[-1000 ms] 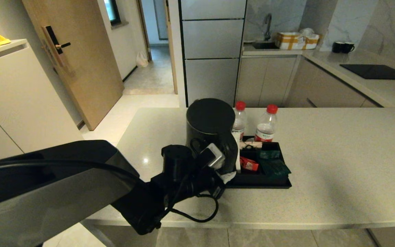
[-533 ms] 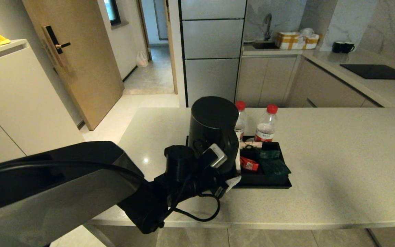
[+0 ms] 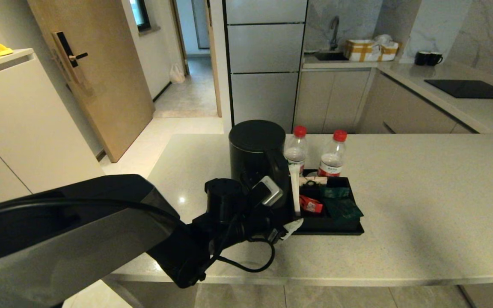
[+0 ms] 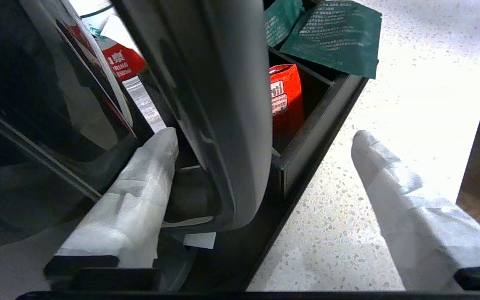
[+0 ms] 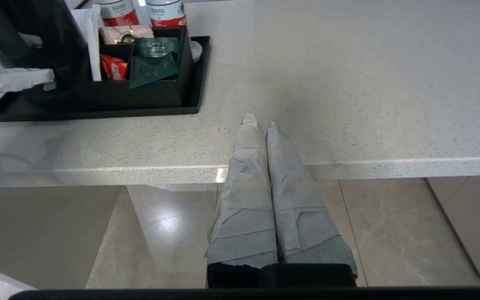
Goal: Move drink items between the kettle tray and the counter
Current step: Return the kettle to its original position
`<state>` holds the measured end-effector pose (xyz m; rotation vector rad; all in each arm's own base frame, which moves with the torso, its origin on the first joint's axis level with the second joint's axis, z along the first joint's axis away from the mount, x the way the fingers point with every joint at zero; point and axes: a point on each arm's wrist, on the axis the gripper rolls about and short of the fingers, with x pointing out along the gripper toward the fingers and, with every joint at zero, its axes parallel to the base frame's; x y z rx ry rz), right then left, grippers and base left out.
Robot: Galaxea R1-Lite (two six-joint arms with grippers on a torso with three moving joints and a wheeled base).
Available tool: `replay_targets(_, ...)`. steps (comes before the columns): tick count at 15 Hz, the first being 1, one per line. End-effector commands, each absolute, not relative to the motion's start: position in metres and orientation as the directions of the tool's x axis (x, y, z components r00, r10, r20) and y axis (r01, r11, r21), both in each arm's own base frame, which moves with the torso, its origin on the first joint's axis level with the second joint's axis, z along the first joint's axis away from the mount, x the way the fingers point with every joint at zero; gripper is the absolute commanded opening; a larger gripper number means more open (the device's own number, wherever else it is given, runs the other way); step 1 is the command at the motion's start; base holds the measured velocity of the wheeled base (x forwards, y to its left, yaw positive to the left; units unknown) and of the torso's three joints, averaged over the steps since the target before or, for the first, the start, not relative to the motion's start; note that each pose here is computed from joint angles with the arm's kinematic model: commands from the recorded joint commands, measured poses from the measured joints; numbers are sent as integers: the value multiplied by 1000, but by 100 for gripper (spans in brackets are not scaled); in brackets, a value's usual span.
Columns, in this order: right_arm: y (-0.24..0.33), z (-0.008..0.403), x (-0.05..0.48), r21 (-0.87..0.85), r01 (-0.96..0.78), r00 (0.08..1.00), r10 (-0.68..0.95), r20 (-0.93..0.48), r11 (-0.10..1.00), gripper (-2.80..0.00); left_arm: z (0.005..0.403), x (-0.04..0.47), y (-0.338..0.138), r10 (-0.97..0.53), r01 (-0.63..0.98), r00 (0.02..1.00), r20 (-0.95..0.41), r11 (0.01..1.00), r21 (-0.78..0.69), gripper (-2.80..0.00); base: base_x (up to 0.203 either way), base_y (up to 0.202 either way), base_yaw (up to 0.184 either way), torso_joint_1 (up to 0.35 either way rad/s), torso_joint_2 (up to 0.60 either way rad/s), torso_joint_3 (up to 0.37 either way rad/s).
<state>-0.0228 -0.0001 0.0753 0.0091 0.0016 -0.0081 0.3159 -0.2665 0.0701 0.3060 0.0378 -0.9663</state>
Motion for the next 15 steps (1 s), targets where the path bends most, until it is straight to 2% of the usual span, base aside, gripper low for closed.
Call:
replay_targets(1,0,75,-23,9,8,1000,-8,0,1000,-280,74,316,-265,-803,808,577,-151,534,247,0,0,0,0,0,0,0)
replay_targets(9,0,75,-23,9,8,1000,-8,0,1000,-280,80,324,-252,-743,743,659,-122,616,262,0,0,0,0,0,0,0)
replay_targets(15,0,75,-23,9,8,1000,-8,0,1000,-280,74,321,-248,-734,739,665,-138,620,263,0,0,0,0,0,0,0)
